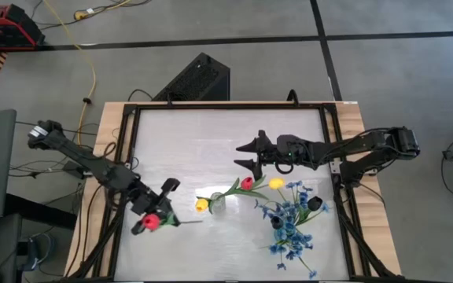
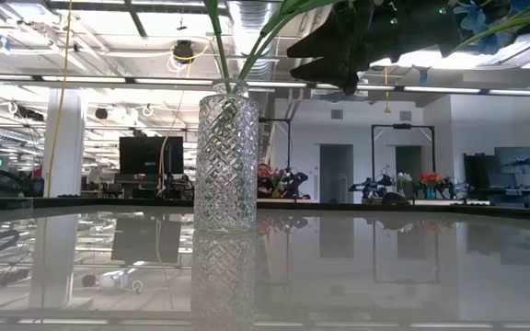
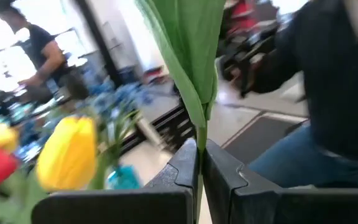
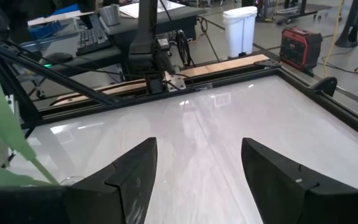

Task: Sort flowers into vase by color
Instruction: Put the red flower into the transparent vase

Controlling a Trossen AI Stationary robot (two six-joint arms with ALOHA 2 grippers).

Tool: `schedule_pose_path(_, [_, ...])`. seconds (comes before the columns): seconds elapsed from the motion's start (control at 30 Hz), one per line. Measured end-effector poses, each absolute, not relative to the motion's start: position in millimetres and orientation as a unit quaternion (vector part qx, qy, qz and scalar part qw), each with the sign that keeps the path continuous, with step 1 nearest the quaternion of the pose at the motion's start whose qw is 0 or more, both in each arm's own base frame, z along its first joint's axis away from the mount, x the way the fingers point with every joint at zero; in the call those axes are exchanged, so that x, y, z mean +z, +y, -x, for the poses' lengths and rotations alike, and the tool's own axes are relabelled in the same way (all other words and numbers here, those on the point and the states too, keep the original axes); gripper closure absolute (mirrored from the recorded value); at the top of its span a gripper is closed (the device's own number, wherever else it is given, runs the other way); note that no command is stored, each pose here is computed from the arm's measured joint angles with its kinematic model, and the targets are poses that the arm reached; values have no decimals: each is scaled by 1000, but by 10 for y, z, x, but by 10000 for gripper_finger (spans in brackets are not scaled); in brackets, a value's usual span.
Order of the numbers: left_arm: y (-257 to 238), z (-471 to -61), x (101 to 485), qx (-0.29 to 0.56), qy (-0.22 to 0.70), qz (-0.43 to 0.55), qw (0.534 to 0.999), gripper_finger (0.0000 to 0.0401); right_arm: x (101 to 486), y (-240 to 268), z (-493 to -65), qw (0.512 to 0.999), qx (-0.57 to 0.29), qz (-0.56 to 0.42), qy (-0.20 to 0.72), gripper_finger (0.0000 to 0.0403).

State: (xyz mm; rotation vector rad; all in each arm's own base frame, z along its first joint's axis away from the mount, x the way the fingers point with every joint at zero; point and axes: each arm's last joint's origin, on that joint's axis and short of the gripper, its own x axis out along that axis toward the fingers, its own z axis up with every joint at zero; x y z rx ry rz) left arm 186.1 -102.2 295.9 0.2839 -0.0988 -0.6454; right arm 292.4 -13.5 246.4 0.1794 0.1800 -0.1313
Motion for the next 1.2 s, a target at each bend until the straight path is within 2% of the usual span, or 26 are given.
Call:
schedule_pose_path(0.13, [-999, -1907, 2923, -279, -31, -143, 949, 401, 2465, -139, -2924, 990, -66, -89, 89, 143])
schedule_pose_path(0.6, [-968, -1905, 2933, -276, -33, -146, 949, 401, 2462, -139, -2924, 990, -66, -89, 91, 143])
schedule_pose_path(0.77, [-907, -1979, 2972, -230, -56, -151, 960, 401, 2462, -138, -2924, 990, -66, -90, 91, 143])
schedule_pose_path(1.2, [-663, -2174, 2991, -148, -44, -120, 981, 401, 2458, -135, -2923, 989, -67, -99, 92, 143])
